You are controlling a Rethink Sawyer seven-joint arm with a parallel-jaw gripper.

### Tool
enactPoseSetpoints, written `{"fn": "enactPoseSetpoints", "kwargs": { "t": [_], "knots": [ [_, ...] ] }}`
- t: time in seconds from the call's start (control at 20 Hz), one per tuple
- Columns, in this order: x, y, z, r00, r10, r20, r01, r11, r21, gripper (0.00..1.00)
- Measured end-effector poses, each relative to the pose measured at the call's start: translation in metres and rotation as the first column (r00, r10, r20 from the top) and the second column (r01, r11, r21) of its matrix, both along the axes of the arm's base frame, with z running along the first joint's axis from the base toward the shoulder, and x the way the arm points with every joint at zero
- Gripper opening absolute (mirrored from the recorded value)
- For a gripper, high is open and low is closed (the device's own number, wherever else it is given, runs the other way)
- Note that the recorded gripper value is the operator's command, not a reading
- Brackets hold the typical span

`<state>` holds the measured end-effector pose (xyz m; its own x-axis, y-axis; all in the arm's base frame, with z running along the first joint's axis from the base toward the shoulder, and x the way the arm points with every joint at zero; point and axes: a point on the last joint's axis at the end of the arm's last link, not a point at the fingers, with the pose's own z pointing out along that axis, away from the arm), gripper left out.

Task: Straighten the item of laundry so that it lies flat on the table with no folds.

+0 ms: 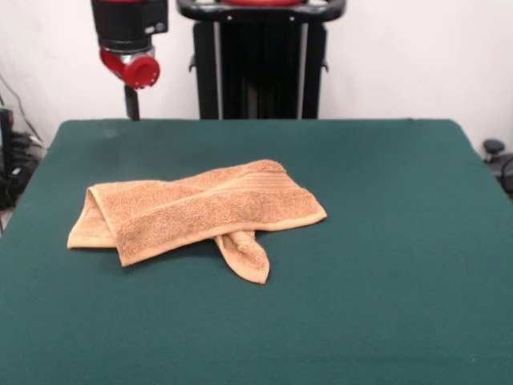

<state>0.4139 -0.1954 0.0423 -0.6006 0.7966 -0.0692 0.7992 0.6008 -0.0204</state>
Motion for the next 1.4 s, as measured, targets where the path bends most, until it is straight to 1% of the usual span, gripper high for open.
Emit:
{"fn": "enactPoseSetpoints", "kwargs": {
  "t": [0.05,0.2,0.3,0.5,0.65,0.9,1.1,1.3,1.4],
  "knots": [
    [0.005,0.002,0.006,1.0,0.012,0.01,-0.012,1.0,-0.012,0.0],
    [0.01,0.004,0.014,0.999,0.027,0.021,-0.027,0.999,-0.033,0.0],
    [0.016,0.008,0.024,0.998,0.047,0.032,-0.045,0.997,-0.059,0.0],
    [0.024,0.013,0.035,0.998,0.054,0.044,-0.05,0.995,-0.086,0.0],
    [0.032,0.014,0.046,0.997,0.039,0.062,-0.032,0.994,-0.102,0.0],
    [0.05,0.011,0.063,0.994,-0.006,0.108,0.019,0.993,-0.116,0.0],
    [0.071,0.005,0.074,0.988,-0.043,0.149,0.062,0.991,-0.122,0.0],
    [0.089,-0.001,0.08,0.981,-0.067,0.182,0.091,0.988,-0.126,0.0],
    [0.106,-0.002,0.083,0.976,-0.074,0.205,0.102,0.986,-0.129,0.0]
  ]
}}
